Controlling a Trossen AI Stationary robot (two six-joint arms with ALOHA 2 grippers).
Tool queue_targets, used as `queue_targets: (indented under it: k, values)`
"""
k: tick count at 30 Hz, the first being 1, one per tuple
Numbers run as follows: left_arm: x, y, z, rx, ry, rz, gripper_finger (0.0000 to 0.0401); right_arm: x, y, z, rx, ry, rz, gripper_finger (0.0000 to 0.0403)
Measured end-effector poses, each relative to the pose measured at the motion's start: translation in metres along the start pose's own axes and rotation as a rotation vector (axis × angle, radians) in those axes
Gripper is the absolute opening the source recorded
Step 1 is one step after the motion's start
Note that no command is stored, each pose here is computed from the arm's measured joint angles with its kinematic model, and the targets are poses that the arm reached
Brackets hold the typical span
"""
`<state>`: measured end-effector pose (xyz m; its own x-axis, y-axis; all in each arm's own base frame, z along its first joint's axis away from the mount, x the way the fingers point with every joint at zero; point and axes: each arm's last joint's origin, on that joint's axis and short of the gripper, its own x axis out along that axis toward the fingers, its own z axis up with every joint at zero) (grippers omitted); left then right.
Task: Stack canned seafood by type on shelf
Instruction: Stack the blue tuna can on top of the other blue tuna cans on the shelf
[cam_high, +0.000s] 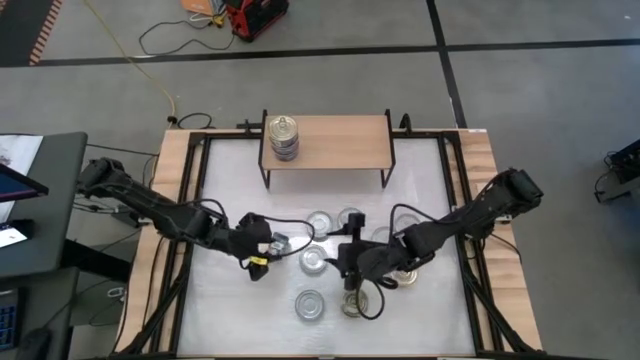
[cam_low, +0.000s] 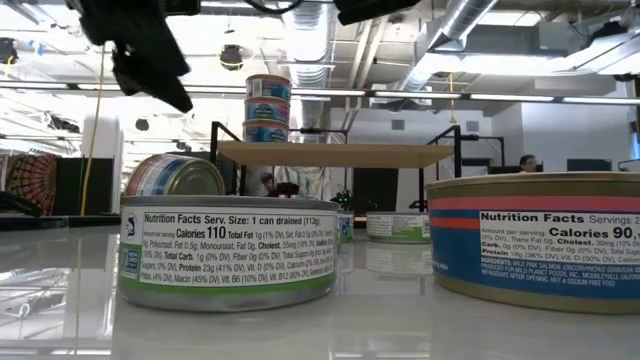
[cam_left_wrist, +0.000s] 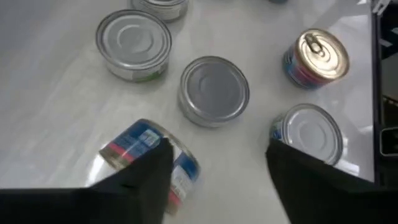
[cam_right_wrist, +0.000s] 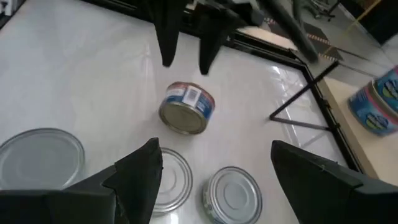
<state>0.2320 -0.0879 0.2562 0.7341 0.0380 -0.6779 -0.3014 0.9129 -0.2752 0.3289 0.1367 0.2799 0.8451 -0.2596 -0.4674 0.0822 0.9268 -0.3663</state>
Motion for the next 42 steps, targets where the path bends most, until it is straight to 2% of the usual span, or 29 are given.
queue_targets:
  k: [5, 7, 9, 12, 15, 22, 27, 32, 42]
  values:
    - [0.008, -0.022, 0.013, 0.11, 0.02, 0.041, 0.0326, 0.004, -0.007, -0.002, -0.037, 0.025, -0.017, 0.033]
    - [0.013, -0.028, 0.013, 0.187, 0.055, 0.131, 0.0334, 0.007, -0.012, -0.006, -0.05, 0.06, -0.029, 0.033]
    - [0.017, -0.035, 0.014, 0.216, 0.073, 0.21, 0.0336, 0.009, -0.018, -0.011, -0.062, 0.1, -0.04, 0.033]
    - [0.02, -0.037, 0.014, 0.124, 0.088, 0.331, 0.0336, 0.009, -0.032, -0.025, -0.059, 0.103, -0.067, 0.033]
    - [0.024, -0.037, 0.013, -0.021, 0.083, 0.384, 0.0336, 0.004, -0.046, -0.041, -0.053, 0.04, -0.1, 0.033]
    - [0.037, -0.03, 0.004, -0.231, 0.061, 0.528, 0.0336, -0.031, -0.074, -0.065, 0.023, -0.131, -0.153, 0.033]
    - [0.048, -0.024, 0.007, -0.316, 0.075, 0.547, 0.0336, -0.05, -0.075, -0.075, 0.027, -0.182, -0.135, 0.033]
    - [0.049, -0.021, 0.01, -0.381, 0.076, 0.549, 0.0336, -0.056, -0.063, -0.087, -0.013, -0.186, -0.081, 0.033]
    - [0.061, -0.012, 0.011, -0.469, 0.06, 0.519, 0.0336, -0.065, -0.042, -0.088, -0.057, -0.209, 0.043, 0.033]
